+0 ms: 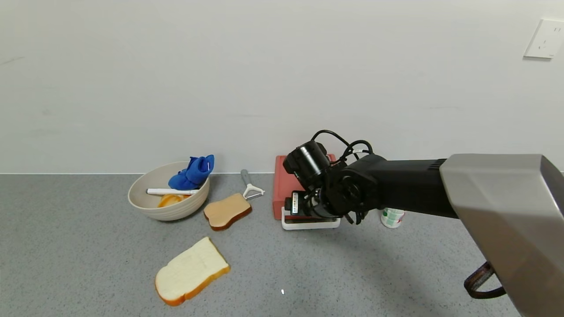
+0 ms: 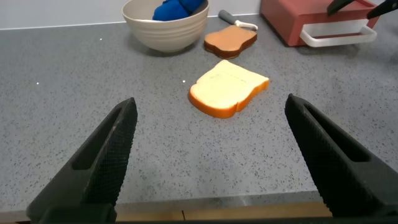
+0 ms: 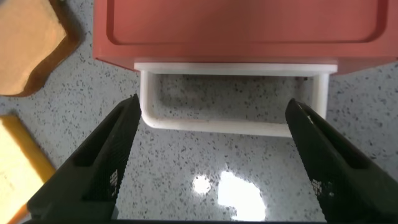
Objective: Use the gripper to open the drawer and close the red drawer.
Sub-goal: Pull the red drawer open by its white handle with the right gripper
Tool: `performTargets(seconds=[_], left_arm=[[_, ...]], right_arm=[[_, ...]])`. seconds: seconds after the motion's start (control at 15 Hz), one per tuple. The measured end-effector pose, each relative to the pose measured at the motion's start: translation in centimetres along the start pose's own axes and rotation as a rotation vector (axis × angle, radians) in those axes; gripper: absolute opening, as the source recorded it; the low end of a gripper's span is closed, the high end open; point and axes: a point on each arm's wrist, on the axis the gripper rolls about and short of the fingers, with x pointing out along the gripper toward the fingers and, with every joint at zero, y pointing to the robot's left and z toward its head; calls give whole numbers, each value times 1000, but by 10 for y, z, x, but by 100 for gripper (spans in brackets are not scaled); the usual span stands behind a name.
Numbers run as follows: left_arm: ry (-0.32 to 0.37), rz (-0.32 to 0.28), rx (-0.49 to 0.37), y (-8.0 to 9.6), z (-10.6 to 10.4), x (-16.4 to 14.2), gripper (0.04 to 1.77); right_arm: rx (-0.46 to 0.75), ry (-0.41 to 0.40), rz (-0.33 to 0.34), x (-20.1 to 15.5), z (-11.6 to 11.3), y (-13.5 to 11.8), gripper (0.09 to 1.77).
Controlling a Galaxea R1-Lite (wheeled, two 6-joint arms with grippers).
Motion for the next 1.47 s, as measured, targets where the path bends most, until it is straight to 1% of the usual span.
performTargets(seconds=[0.27, 0.4, 1.13, 1.47], left_arm=[[0, 0, 0, 0, 0, 0, 172], [0, 0, 0, 0, 0, 0, 172], [0, 0, 0, 0, 0, 0, 172], [0, 0, 0, 0, 0, 0, 172]], right_arm=[[-12, -10, -42, 15, -9, 1, 171], [-20, -3, -49, 19, -12, 2, 171], [-71, 16, -66, 35, -18, -2, 171], [-96, 53, -63, 38, -23, -2, 171]])
